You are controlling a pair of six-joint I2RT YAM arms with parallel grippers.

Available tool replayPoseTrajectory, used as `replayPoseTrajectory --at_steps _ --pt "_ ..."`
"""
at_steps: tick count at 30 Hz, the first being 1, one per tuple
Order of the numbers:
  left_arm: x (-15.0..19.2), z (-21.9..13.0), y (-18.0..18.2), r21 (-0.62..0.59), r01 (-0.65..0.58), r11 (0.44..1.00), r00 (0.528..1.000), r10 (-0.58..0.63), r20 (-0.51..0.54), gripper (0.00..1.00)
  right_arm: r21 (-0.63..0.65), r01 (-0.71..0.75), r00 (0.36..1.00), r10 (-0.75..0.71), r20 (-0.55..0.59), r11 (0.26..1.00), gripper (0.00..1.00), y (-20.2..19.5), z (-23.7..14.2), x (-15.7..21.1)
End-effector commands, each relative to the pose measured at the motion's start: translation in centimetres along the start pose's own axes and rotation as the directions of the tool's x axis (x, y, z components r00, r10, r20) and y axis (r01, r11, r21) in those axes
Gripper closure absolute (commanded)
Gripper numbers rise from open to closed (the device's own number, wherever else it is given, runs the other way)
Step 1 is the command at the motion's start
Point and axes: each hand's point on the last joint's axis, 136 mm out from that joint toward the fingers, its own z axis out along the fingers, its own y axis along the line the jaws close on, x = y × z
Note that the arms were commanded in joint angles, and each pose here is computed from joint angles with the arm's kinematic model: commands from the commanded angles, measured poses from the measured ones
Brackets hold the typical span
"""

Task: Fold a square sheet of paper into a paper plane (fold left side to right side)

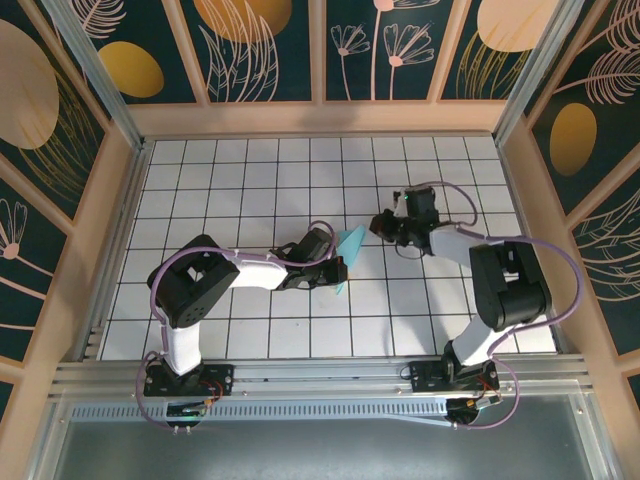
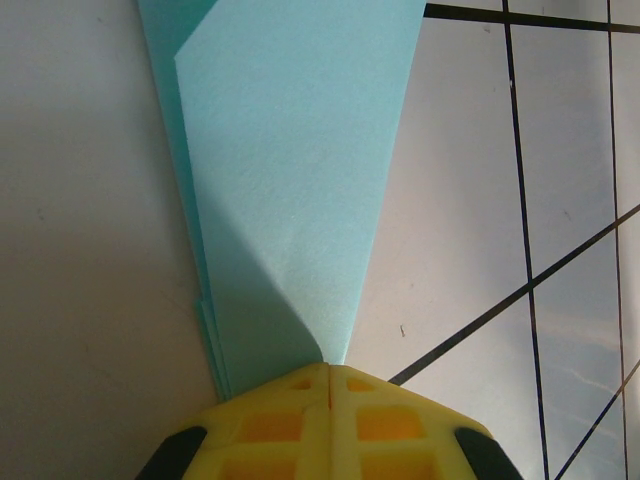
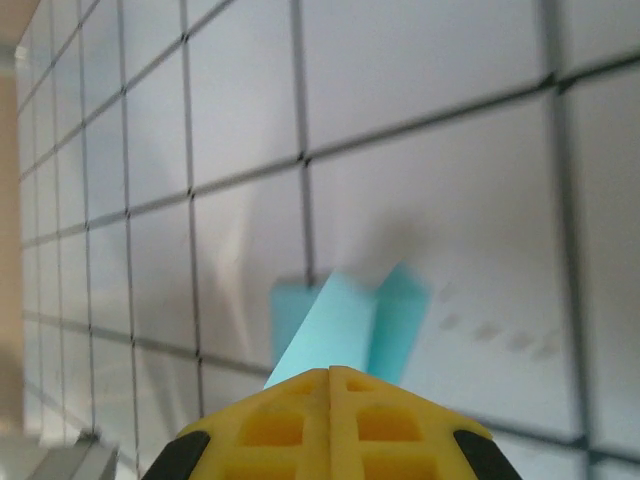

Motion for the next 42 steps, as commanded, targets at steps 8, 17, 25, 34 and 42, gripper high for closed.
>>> replayPoseTrajectory --at_steps 8,17,25,34,42 --pt "4.9 0.0 6.3 -0.22 0.039 0.975 0.986 -0.073 -0.148 1.0 -0.037 -0.084 0.984 0.077 -0.159 0.996 1.0 1.7 3.3 7.2" --pt "4.1 -0.2 5.2 -0.188 0.036 0.981 0.99 -0.062 -0.13 1.0 0.062 -0.105 0.972 0.116 -0.205 0.992 1.0 -0.7 4.0 8.9" --pt "0.2 -2.2 -0.4 -0.057 -0.001 0.998 0.999 -0.001 -0.048 0.96 0.155 -0.121 0.954 0.158 -0.255 0.98 1.0 -3.5 3.8 11.3" --pt "1.5 -3.9 -3.2 0.138 0.073 0.988 0.993 -0.058 -0.104 0.99 0.148 -0.134 0.948 0.17 -0.268 0.98 1.0 -3.7 3.9 11.9" --pt "1.8 -3.5 -3.1 0.185 0.108 0.977 0.986 -0.081 -0.146 1.0 0.148 -0.131 0.946 0.168 -0.277 0.98 1.0 -3.7 4.1 12.0"
